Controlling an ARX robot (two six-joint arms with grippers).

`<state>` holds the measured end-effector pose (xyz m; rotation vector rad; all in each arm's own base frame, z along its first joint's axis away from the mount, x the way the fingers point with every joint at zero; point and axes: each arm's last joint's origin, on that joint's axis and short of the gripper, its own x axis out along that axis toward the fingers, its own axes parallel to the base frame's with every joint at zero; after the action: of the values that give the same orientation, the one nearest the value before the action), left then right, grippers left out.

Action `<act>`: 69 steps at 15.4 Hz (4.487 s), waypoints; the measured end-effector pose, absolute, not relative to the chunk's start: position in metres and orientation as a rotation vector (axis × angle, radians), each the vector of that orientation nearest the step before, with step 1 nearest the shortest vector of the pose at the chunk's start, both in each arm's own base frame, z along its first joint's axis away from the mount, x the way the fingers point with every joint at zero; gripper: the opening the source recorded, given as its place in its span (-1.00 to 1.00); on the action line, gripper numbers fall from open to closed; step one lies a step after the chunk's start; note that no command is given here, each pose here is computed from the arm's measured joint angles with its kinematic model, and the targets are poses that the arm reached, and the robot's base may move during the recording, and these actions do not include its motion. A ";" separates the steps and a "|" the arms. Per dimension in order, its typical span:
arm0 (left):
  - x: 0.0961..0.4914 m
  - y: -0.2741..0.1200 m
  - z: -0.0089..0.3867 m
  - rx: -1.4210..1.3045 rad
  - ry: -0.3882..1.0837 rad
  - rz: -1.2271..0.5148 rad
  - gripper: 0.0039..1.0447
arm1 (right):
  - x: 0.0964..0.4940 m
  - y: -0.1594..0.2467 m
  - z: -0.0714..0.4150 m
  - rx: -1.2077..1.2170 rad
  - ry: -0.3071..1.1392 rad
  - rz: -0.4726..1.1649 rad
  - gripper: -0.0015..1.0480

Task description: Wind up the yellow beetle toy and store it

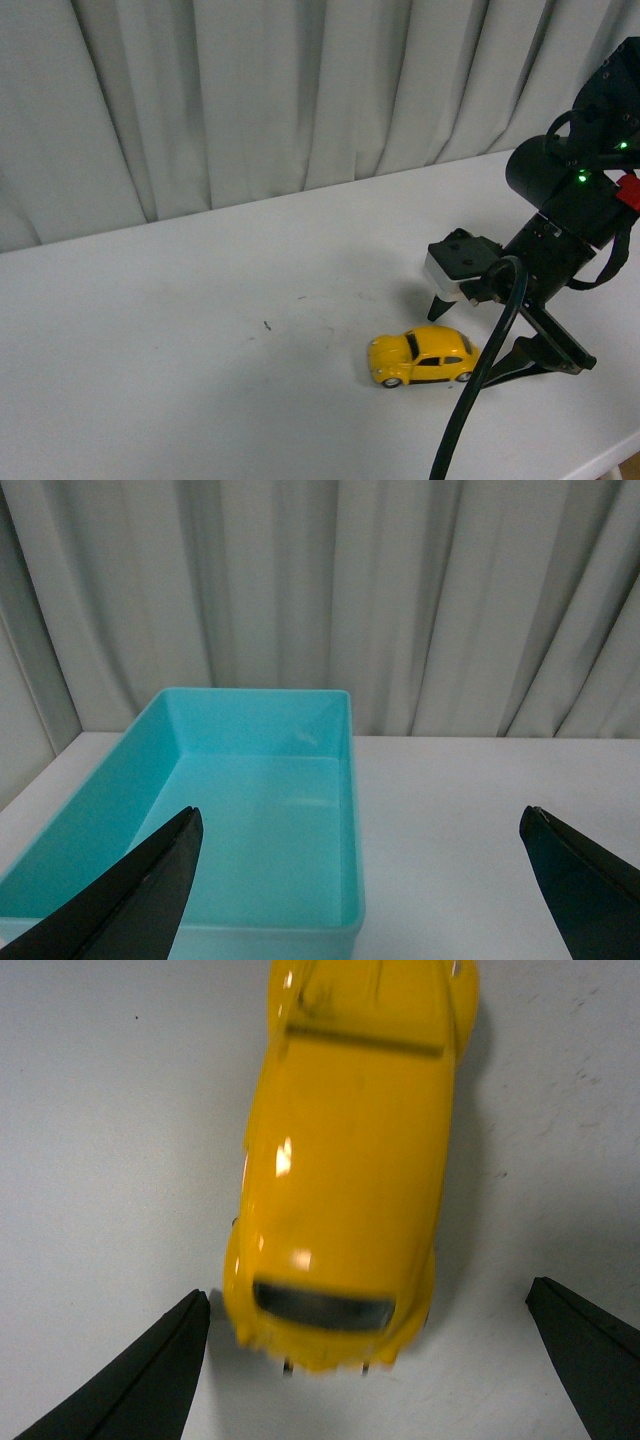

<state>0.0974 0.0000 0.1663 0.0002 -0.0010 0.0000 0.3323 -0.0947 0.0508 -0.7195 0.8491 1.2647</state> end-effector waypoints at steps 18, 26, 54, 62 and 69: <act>0.097 0.000 0.166 0.000 -0.001 0.000 0.88 | 0.344 -0.078 0.075 -0.792 0.708 1.236 0.87; 0.097 0.000 0.166 0.000 -0.001 0.000 0.88 | 0.340 -0.063 0.219 -0.989 0.345 1.073 0.87; 0.097 0.000 0.166 0.000 -0.001 0.000 0.88 | 0.120 0.001 0.168 -0.015 0.005 0.008 -0.96; 0.097 0.000 0.166 0.000 -0.001 0.000 0.88 | 0.109 0.001 0.169 -0.015 -0.009 0.007 -0.96; 0.097 0.000 0.166 0.000 -0.001 0.000 0.88 | 0.097 0.001 0.167 -0.015 -0.004 0.005 -0.82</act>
<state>0.0974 0.0000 0.1663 0.0002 -0.0013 0.0004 0.0972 0.0005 0.1666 -0.0147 -0.0044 0.0053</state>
